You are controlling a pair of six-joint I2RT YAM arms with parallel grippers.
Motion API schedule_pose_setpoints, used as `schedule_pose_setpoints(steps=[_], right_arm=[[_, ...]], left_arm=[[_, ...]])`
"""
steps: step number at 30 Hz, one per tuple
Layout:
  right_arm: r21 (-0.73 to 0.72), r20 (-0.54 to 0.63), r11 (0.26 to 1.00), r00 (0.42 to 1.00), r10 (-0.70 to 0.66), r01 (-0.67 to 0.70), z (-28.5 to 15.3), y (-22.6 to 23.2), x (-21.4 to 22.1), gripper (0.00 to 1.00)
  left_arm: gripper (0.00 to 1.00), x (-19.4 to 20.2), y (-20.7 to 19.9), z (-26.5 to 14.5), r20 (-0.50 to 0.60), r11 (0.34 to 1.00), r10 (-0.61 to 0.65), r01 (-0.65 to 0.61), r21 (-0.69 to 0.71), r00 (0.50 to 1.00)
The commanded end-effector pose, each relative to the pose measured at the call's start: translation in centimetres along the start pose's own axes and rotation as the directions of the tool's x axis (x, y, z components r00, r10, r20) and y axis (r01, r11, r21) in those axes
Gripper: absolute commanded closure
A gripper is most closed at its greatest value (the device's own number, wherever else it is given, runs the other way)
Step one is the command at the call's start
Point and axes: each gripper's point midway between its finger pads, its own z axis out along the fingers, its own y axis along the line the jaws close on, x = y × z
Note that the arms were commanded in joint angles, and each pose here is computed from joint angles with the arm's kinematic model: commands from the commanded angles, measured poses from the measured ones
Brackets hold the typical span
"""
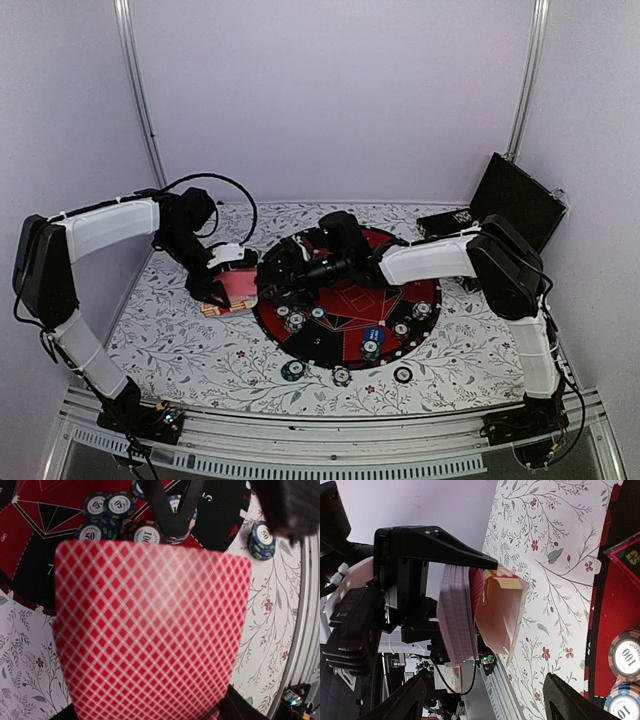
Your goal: Distribute texas hold em gaming equipment
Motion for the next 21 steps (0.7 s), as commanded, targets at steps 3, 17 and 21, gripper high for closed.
schedule_pose_setpoints(steps=[3, 17, 21], right_arm=[[-0.064, -0.026, 0.998, 1.0, 0.01, -0.012, 1.0, 0.3, -0.2, 0.17], [-0.154, -0.051, 0.986, 0.998, 0.048, -0.055, 1.7, 1.0, -0.2, 0.22], [-0.159, -0.057, 0.985, 0.997, 0.052, -0.061, 2.0, 1.1, -0.3, 0.22]], left_arm=[[0.5, -1.1, -0.4, -0.8, 0.027, 1.0, 0.012, -0.012, -0.001, 1.0], [0.52, 0.1, -0.4, 0.4, -0.004, 1.0, 0.005, -0.005, -0.007, 1.0], [0.53, -0.1, -0.3, 0.4, -0.001, 1.0, 0.006, -0.006, -0.007, 1.0]])
